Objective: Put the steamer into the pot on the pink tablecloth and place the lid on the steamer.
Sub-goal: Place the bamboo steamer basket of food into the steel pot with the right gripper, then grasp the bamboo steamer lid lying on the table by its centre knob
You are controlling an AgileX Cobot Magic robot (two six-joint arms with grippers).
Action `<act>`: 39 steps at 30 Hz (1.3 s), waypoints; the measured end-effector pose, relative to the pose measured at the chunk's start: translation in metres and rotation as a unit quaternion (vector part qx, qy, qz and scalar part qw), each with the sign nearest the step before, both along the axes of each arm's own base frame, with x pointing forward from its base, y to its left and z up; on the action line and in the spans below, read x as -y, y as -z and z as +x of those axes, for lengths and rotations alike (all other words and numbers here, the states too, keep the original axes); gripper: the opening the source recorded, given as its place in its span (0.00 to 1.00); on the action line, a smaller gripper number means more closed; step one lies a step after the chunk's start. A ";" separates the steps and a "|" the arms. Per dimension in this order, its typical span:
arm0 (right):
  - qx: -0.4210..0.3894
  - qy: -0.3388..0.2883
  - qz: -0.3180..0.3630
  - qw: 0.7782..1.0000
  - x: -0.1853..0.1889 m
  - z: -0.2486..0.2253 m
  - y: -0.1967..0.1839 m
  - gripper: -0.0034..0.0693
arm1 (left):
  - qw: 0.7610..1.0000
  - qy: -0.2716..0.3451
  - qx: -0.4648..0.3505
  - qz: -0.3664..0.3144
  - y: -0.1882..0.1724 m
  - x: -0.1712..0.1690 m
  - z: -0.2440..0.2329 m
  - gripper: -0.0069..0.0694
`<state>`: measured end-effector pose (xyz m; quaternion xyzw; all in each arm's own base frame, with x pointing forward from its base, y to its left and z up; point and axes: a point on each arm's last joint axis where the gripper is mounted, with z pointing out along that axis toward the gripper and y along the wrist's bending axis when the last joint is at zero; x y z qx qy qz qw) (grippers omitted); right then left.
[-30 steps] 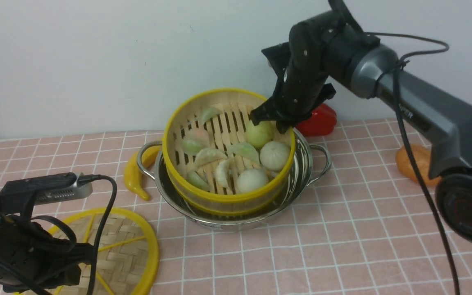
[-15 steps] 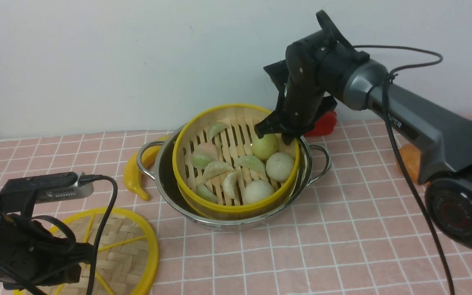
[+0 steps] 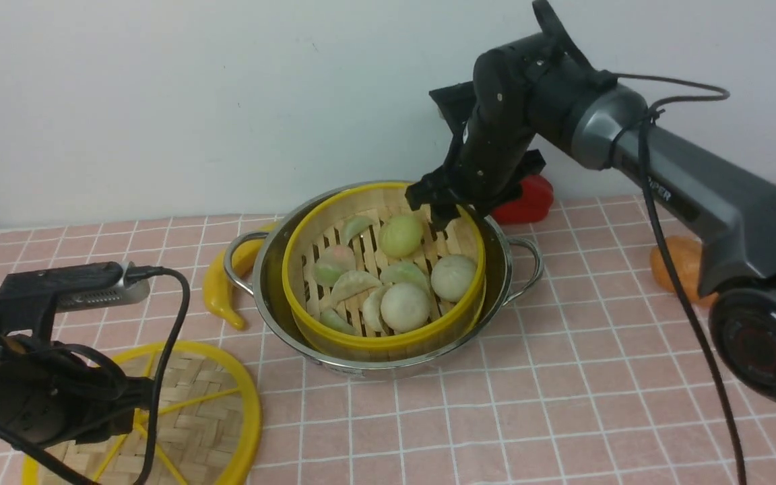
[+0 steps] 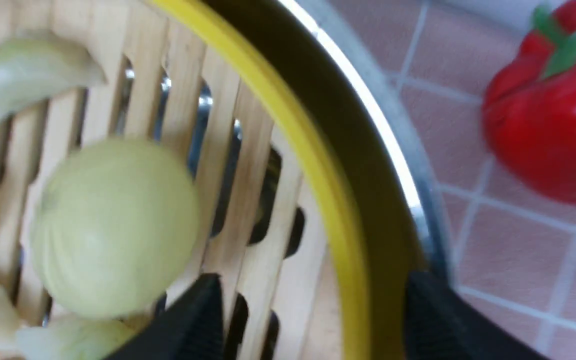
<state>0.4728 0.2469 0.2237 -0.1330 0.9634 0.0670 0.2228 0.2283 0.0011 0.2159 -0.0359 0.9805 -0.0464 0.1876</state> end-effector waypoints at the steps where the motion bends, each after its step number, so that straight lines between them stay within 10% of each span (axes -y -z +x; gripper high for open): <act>1: 0.014 0.000 0.000 1.000 0.002 -0.002 -0.013 0.74 | 1.000 0.000 0.002 0.000 0.000 0.000 0.000 0.41; 10: 0.148 -0.002 0.058 0.987 0.034 -0.051 -0.162 0.77 | 1.000 -0.005 0.024 0.004 0.005 -0.001 0.010 0.41; 22: 0.298 -0.056 0.171 0.937 0.116 -0.234 -0.332 0.72 | 0.999 -0.010 -0.035 0.008 0.057 -0.004 0.037 0.40; 28: 0.328 -0.058 0.173 0.927 0.155 -0.308 -0.342 0.68 | 0.999 -0.016 -0.031 0.005 0.057 -0.004 0.043 0.27; 39: 0.300 0.020 0.072 0.951 0.220 -0.391 -0.246 0.55 | 0.994 0.006 -0.107 0.029 0.019 -0.008 0.049 0.25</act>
